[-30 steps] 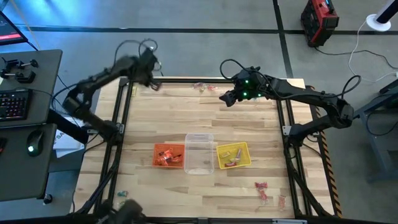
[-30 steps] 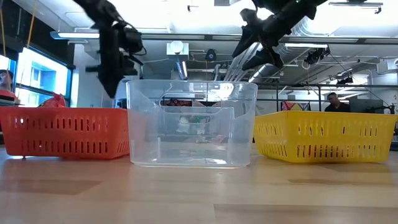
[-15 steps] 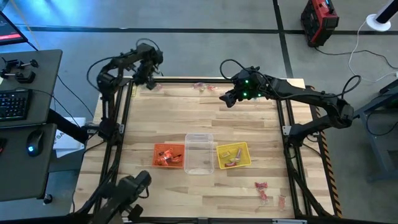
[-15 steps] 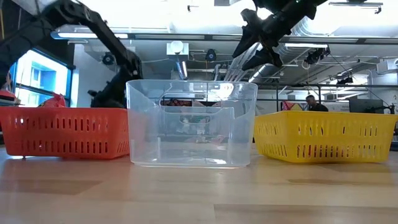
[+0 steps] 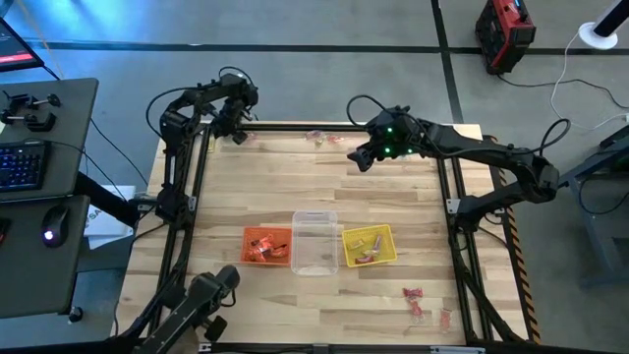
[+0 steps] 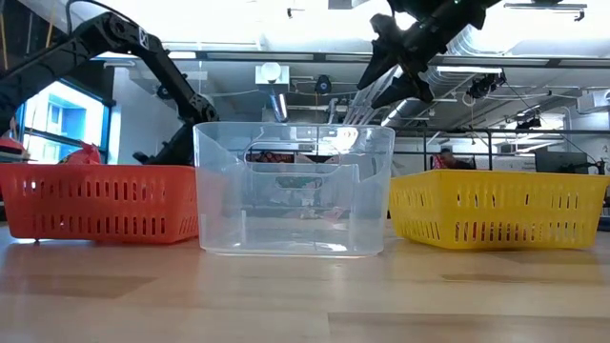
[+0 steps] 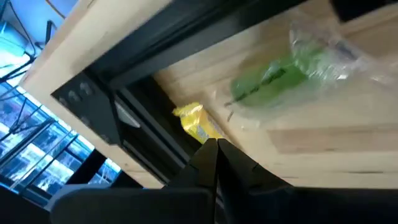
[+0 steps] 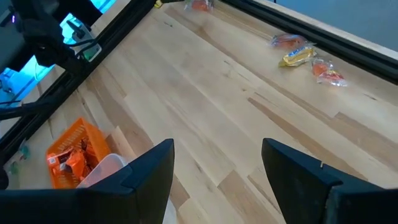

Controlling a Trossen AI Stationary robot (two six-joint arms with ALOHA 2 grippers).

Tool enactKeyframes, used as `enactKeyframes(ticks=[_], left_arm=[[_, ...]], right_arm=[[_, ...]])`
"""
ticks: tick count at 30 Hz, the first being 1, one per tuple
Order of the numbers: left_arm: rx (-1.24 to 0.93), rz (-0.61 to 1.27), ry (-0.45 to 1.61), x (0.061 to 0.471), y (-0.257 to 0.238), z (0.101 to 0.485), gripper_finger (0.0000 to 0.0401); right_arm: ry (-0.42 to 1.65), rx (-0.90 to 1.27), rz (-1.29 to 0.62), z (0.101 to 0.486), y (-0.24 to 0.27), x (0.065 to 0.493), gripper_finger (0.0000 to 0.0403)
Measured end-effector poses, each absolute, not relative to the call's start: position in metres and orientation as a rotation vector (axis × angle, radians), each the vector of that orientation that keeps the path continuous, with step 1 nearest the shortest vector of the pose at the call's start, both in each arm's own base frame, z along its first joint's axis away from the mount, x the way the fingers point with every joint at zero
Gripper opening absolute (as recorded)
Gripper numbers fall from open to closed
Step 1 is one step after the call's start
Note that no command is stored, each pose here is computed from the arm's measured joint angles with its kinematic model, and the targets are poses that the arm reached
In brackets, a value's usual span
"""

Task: Sort candy by brand, put in halloween buckets
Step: Put the yellow candy into the yellow bin

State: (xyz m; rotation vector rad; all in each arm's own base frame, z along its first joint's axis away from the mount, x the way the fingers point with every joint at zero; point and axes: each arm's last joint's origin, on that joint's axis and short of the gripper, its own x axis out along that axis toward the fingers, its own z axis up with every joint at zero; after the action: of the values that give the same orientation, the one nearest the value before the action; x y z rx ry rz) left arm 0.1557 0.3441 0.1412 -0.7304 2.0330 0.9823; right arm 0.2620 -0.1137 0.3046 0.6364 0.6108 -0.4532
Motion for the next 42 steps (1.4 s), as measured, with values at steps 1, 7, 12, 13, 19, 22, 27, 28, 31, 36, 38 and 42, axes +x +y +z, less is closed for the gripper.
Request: enactKeyframes(ticks=[1, 7, 12, 13, 19, 22, 27, 28, 31, 36, 38, 42], left_arm=[[-0.728, 0.982, 2.03, 0.156, 0.344, 0.141, 0.0], [-0.764, 1.172, 1.896, 0.158, 0.35, 0.143, 0.0], [-0.808, 1.177, 1.803, 0.155, 0.352, 0.155, 0.0], [-0.806, 1.167, 1.812, 0.155, 0.351, 0.154, 0.0], [-0.676, 1.15, 1.948, 0.156, 0.338, 0.139, 0.0], [-0.625, 1.047, 2.045, 0.155, 0.331, 0.136, 0.0], [-0.443, 0.844, 2.298, 0.15, 0.308, 0.121, 0.0], [-0.387, 0.83, 2.34, 0.148, 0.304, 0.115, 0.0], [-0.302, 0.833, 2.334, 0.151, 0.302, 0.109, 0.0], [-0.311, 0.836, 2.251, 0.157, 0.312, 0.114, 0.0], [-0.294, 0.773, 2.23, 0.159, 0.315, 0.114, 0.0], [-0.3, 0.705, 2.221, 0.158, 0.314, 0.11, 0.0]], right_arm=[[0.613, 0.635, -0.449, 0.305, -0.112, 0.262, 0.0236], [0.634, 0.625, -0.417, 0.304, -0.103, 0.266, 0.0236], [0.659, 0.61, -0.4, 0.303, -0.093, 0.268, 0.0236], [0.664, 0.601, -0.41, 0.302, -0.091, 0.268, 0.0236], [0.667, 0.567, -0.442, 0.302, -0.086, 0.27, 0.0236], [0.666, 0.567, -0.444, 0.302, -0.086, 0.27, 0.0236], [0.666, 0.566, -0.445, 0.302, -0.086, 0.27, 0.0236], [0.665, 0.569, -0.447, 0.302, -0.086, 0.27, 0.0236], [0.665, 0.568, -0.444, 0.302, -0.085, 0.27, 0.0236], [0.664, 0.569, -0.442, 0.302, -0.085, 0.27, 0.0236], [0.664, 0.569, -0.442, 0.302, -0.085, 0.27, 0.0236], [0.66, 0.591, -0.45, 0.302, -0.085, 0.27, 0.0236]])
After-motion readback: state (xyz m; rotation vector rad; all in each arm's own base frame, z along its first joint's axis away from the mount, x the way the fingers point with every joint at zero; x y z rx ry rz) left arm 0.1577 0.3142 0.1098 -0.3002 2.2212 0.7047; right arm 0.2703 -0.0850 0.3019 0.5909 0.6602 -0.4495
